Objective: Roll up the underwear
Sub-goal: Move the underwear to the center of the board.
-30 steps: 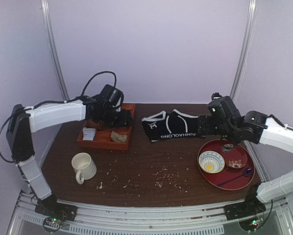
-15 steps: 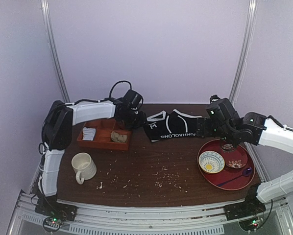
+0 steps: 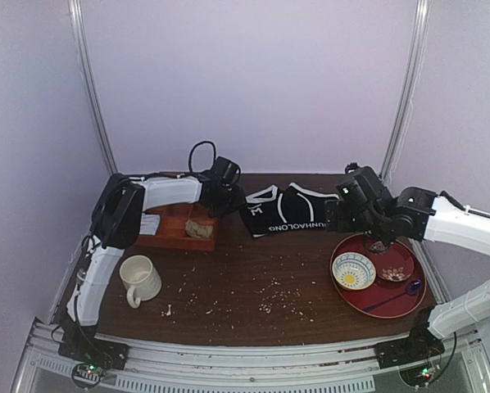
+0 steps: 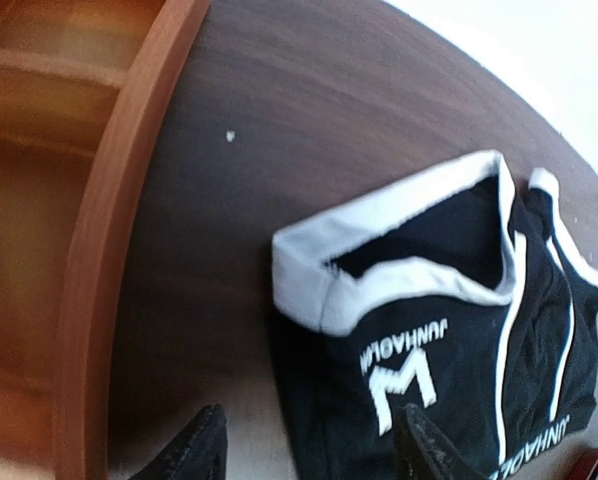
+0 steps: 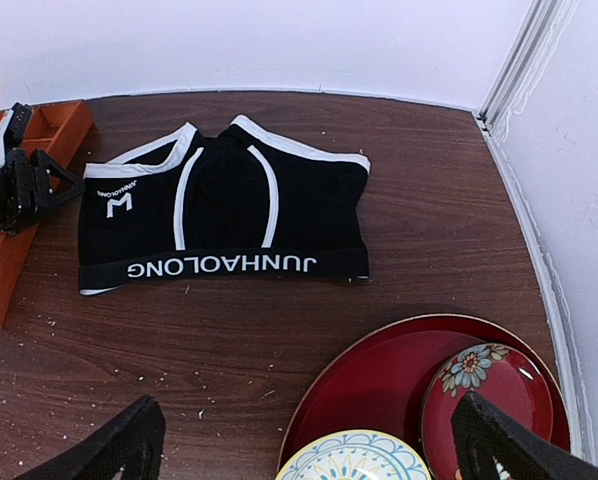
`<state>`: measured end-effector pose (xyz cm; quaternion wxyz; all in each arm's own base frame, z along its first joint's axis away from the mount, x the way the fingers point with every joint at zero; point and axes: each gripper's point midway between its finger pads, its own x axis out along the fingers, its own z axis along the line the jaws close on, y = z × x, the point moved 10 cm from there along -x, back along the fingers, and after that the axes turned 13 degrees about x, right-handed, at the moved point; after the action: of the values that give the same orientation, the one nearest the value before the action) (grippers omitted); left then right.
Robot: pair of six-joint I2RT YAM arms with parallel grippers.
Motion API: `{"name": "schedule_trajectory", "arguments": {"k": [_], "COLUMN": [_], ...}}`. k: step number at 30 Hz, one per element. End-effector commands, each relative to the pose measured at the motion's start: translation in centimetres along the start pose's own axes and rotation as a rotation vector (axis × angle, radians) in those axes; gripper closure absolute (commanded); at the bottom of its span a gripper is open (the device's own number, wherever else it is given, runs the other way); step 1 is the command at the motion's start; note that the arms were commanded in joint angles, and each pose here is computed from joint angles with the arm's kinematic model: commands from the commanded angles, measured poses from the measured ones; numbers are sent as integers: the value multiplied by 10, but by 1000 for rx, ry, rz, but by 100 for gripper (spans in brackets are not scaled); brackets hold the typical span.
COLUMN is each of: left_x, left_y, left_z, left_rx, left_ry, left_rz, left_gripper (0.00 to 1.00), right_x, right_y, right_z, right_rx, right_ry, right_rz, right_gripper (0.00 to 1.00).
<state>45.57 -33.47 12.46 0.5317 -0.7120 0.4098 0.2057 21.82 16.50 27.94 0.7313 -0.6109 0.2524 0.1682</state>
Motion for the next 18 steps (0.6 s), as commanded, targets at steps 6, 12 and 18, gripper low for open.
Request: {"name": "schedule_trajectory", "arguments": {"k": [6,12,18], "left_x": [36,48,47], "left_y": [-25,-24,-22], "left_z": [14,21,23], "left_rx": [-82,-100,-97], "left_ry": [41,6,0], "left_rz": [-139,-123,-96], "left_gripper": [26,40,86], "right_x": [0,-1,-1], "right_y": [0,1,2], "right_z": [-1,-2,-4], "right_rx": [-12,-17,-12], "right_ry": [51,68,68], "right_rz": [10,17,19], "right_gripper": [0,0,0]}}
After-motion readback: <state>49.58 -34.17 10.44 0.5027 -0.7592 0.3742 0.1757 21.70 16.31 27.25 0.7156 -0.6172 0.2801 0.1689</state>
